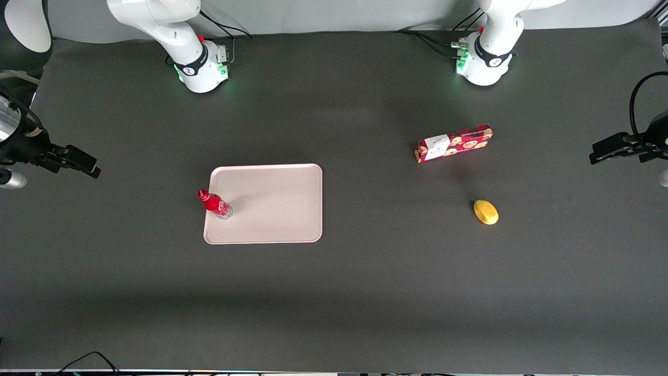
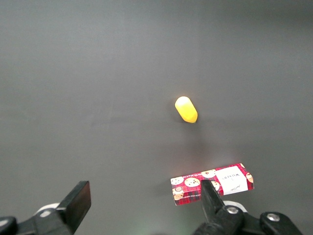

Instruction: Place coke bottle on tray

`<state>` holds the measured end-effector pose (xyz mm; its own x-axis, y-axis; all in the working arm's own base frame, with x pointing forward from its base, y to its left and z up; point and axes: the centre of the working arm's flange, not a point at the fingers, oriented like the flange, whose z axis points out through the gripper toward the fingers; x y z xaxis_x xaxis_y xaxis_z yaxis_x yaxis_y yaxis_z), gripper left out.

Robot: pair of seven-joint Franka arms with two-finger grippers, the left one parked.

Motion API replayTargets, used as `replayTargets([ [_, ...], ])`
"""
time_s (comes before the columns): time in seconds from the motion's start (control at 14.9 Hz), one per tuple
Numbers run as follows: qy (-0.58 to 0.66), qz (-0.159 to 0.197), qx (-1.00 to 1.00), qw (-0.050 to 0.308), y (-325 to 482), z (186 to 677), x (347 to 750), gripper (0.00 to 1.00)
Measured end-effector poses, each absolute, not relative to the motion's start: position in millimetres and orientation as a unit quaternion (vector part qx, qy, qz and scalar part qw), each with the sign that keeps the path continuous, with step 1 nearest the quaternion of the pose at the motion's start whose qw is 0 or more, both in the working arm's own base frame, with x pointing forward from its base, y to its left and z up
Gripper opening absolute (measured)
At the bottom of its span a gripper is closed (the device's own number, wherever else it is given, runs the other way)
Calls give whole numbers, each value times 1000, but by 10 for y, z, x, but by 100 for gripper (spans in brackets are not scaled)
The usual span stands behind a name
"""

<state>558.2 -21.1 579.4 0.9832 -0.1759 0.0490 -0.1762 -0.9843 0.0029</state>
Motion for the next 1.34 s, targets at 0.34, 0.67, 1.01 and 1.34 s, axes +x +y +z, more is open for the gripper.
replayTargets([
  [0.34,-98,26,995,-19,-239,5815,5612,100],
  [0.67,-78,23,996,-29,-25,5805,5623,100],
  [1.01,-81,23,996,-28,-62,5802,5626,100],
  [1.34,-82,23,996,-13,-132,5793,5628,100],
])
